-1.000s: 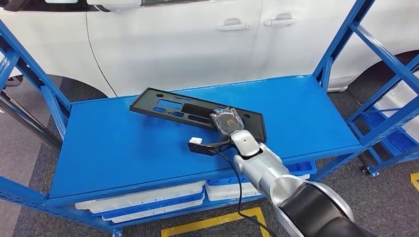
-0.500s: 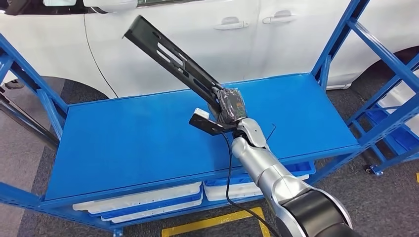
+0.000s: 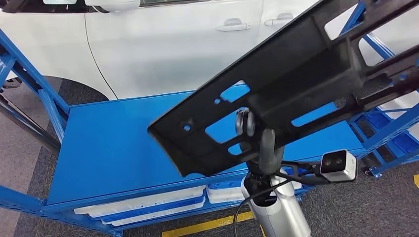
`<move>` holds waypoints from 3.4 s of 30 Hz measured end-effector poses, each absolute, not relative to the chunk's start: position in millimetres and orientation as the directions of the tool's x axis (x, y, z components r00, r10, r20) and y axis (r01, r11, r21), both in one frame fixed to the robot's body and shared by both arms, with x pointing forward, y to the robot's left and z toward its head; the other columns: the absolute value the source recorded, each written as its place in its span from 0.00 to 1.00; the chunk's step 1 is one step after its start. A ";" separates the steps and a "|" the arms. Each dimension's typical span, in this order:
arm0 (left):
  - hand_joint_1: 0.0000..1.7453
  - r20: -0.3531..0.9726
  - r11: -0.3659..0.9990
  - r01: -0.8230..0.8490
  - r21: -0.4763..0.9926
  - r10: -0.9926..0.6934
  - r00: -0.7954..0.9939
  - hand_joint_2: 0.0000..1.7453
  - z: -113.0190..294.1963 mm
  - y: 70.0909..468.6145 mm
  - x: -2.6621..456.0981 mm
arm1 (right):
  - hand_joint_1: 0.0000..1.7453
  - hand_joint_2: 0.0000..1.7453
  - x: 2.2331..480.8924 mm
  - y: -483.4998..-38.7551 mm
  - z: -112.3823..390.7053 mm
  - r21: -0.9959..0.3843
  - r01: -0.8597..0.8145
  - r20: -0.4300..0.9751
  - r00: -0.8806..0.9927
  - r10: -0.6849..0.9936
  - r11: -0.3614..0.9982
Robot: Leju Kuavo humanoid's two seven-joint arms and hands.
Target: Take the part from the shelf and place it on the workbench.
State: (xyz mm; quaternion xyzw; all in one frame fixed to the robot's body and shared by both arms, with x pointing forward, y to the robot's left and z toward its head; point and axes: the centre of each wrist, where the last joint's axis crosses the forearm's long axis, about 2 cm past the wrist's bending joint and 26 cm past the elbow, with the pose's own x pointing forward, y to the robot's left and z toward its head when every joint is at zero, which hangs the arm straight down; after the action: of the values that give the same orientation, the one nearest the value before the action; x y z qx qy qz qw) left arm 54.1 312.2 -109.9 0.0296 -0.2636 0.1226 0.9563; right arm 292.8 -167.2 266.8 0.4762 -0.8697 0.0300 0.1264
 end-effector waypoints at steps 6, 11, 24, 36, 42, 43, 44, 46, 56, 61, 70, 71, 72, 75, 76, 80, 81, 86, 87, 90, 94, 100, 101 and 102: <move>0.00 0.502 0.969 -0.247 -0.007 0.217 0.837 1.00 -110.0 312.3 53.5 | 1.00 1.00 272.3 -159.7 268.1 0.016 -0.857 0.259 -0.494 -0.830 0.515; 0.00 0.497 0.970 -0.241 -0.007 0.213 0.841 1.00 -109.7 312.1 55.3 | 1.00 1.00 265.6 -155.7 272.4 -0.028 -0.860 0.274 -0.497 -0.823 0.510; 0.00 0.484 0.970 -0.244 0.009 0.210 0.850 1.00 -109.5 312.8 56.6 | 1.00 1.00 260.1 -153.9 269.5 -0.102 -0.821 0.318 -0.562 -0.764 0.562; 0.00 0.444 0.969 -0.248 0.019 0.214 0.870 1.00 -109.6 311.9 56.3 | 1.00 1.00 257.6 -157.4 263.1 -0.135 -0.881 0.335 -0.472 -0.815 0.454; 0.00 0.435 0.968 -0.251 0.023 0.216 0.874 1.00 -109.8 311.8 54.7 | 1.00 1.00 259.3 -162.2 260.4 -0.133 -0.885 0.339 -0.464 -0.818 0.447; 0.00 0.433 0.968 -0.251 0.024 0.216 0.875 1.00 -109.9 311.9 54.2 | 1.00 1.00 259.5 -163.1 259.9 -0.132 -0.884 0.340 -0.466 -0.817 0.449; 0.00 0.432 0.968 -0.251 0.025 0.216 0.876 1.00 -109.9 312.0 53.6 | 1.00 1.00 259.8 -163.8 259.5 -0.130 -0.883 0.341 -0.467 -0.816 0.451; 0.00 0.430 0.967 -0.252 0.027 0.217 0.877 1.00 -110.1 312.4 52.3 | 1.00 1.00 260.0 -164.1 258.8 -0.128 -0.883 0.342 -0.467 -0.815 0.452; 0.00 0.433 0.968 -0.249 0.029 0.212 0.876 1.00 -109.7 313.5 54.7 | 1.00 1.00 260.1 -167.2 252.3 -0.109 -0.881 0.356 -0.467 -0.809 0.461; 0.00 0.430 0.970 -0.242 0.029 0.206 0.879 1.00 -109.8 312.9 54.5 | 1.00 1.00 260.8 -174.1 248.8 -0.114 -0.872 0.367 -0.483 -0.795 0.476; 0.00 0.409 0.969 -0.245 0.043 0.207 0.889 1.00 -109.7 316.3 53.8 | 1.00 1.00 263.3 -195.2 240.9 -0.099 -0.841 0.380 -0.525 -0.761 0.532; 0.00 0.407 0.968 -0.245 0.047 0.206 0.890 1.00 -109.7 318.0 53.5 | 1.00 1.00 263.9 -197.5 240.7 -0.100 -0.837 0.382 -0.532 -0.756 0.539; 0.00 0.404 0.968 -0.246 0.052 0.205 0.892 1.00 -109.6 319.8 53.2 | 1.00 1.00 264.4 -199.6 240.4 -0.101 -0.832 0.383 -0.539 -0.750 0.546; 0.00 0.382 0.962 -0.262 0.076 0.215 0.899 1.00 -109.5 325.7 51.8 | 1.00 1.00 264.4 -204.1 239.1 -0.100 -0.820 0.388 -0.554 -0.737 0.564; 0.00 0.369 0.958 -0.273 0.086 0.224 0.902 1.00 -109.5 327.7 50.8 | 1.00 1.00 264.2 -204.9 239.1 -0.100 -0.816 0.388 -0.559 -0.733 0.569; 0.00 0.309 0.940 -0.314 0.131 0.262 0.914 1.00 -109.0 338.6 47.9 | 1.00 1.00 263.7 -206.9 240.6 -0.098 -0.796 0.385 -0.584 -0.715 0.597; 0.00 0.295 0.936 -0.322 0.142 0.270 0.916 1.00 -108.8 341.8 47.2 | 1.00 1.00 263.6 -207.7 240.7 -0.095 -0.791 0.385 -0.589 -0.711 0.604; 0.00 0.262 0.920 -0.344 0.188 0.291 0.920 1.00 -107.7 353.7 45.1 | 1.00 1.00 263.9 -215.7 242.3 -0.102 -0.773 0.382 -0.612 -0.693 0.626; 0.00 0.261 0.918 -0.346 0.193 0.292 0.920 1.00 -107.5 355.2 45.0 | 1.00 1.00 264.1 -217.3 242.6 -0.104 -0.771 0.381 -0.614 -0.691 0.628; 0.00 0.259 0.913 -0.355 0.203 0.300 0.918 1.00 -107.6 356.7 43.0 | 1.00 1.00 264.6 -222.4 242.1 -0.107 -0.768 0.382 -0.618 -0.687 0.631; 0.00 0.268 0.911 -0.360 0.200 0.303 0.915 1.00 -108.0 354.0 42.1 | 1.00 1.00 264.8 -229.0 239.5 -0.127 -0.760 0.399 -0.627 -0.669 0.637; 0.00 0.270 0.913 -0.352 0.206 0.293 0.917 1.00 -108.7 347.5 41.5 | 1.00 1.00 262.4 -235.3 233.6 -0.142 -0.739 0.429 -0.645 -0.632 0.658; 0.00 0.269 0.913 -0.350 0.212 0.290 0.919 1.00 -108.7 346.8 41.4 | 1.00 1.00 262.4 -236.0 234.1 -0.141 -0.737 0.426 -0.648 -0.632 0.661; 0.00 0.267 0.912 -0.347 0.220 0.286 0.920 1.00 -108.8 346.5 41.4 | 1.00 1.00 262.4 -236.7 234.7 -0.141 -0.735 0.423 -0.650 -0.631 0.663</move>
State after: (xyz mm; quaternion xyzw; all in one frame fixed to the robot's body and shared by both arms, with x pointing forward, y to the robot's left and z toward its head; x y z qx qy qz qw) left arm 41.4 346.5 -108.8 0.1326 -0.1155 0.1631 0.9708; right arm 262.4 -236.7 234.7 0.3816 -0.8955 0.1516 0.1716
